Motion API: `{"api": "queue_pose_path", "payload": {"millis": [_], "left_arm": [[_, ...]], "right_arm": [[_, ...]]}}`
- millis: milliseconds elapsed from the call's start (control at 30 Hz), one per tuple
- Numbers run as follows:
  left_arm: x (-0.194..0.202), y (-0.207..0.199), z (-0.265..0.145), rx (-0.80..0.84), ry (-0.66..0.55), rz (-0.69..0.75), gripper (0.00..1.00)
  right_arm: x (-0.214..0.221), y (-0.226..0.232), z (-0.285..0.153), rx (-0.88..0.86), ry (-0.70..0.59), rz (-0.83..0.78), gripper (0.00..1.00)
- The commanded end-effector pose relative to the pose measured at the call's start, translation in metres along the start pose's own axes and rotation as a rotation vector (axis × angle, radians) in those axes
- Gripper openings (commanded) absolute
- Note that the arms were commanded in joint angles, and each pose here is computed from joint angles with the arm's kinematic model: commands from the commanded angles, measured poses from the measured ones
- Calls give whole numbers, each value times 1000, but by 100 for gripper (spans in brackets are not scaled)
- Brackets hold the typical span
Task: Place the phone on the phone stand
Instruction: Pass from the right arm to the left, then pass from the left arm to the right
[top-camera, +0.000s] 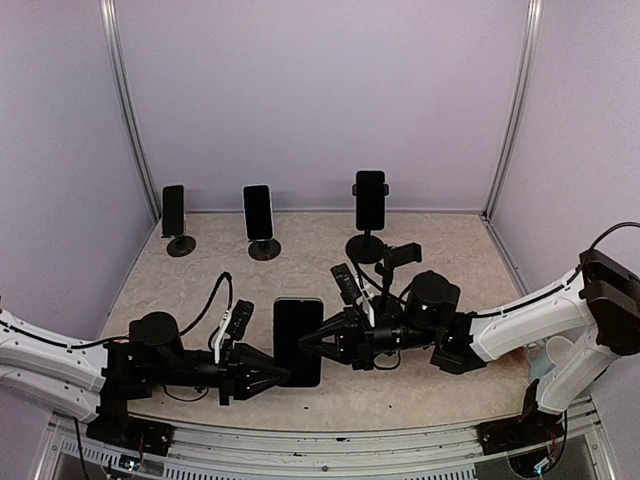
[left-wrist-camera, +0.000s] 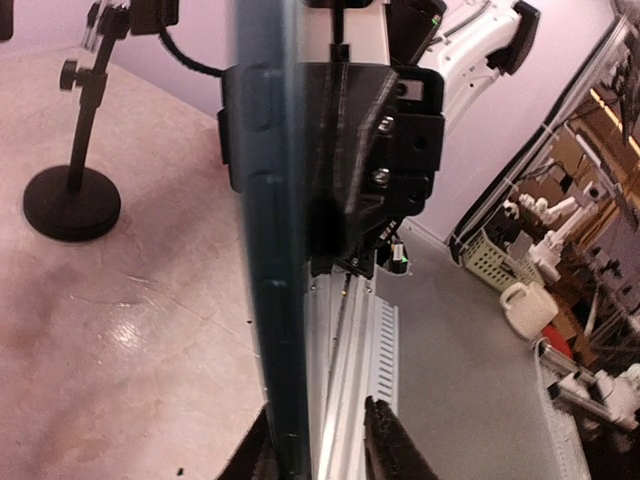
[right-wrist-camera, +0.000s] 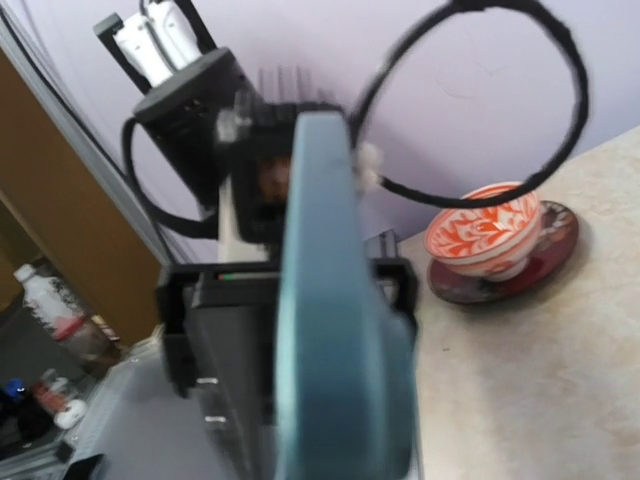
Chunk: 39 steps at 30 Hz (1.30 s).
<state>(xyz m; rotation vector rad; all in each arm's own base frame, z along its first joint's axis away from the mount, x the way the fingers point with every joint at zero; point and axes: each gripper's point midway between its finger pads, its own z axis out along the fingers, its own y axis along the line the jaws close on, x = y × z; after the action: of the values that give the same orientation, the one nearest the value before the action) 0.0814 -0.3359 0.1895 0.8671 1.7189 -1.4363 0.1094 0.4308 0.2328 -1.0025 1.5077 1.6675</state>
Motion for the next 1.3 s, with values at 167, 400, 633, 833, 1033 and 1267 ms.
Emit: {"api": "queue_pose_path", "payload": {"millis": [167,400,633,833,1033,1267], "left_arm": [[-15,-14,4,44,-33,32,0],[-16,-16,4,54,-25,45,0],[-11,-20,5,71,-3,49,0],[-9,-26,9,97,16,59,0],[-5,-30,14,109,40,72,0],[-1,-31,17,110,51,74,0]], "right_arm": [[-27,9,3,-37,-90,-39,0],[-24,7,7,-31,-55,-52,25],[-23,7,12,-25,13,-74,49],[-25,8,15,-32,41,-83,54],[-31,10,16,-41,38,-89,55],[-28,12,16,-60,47,-82,53]]}}
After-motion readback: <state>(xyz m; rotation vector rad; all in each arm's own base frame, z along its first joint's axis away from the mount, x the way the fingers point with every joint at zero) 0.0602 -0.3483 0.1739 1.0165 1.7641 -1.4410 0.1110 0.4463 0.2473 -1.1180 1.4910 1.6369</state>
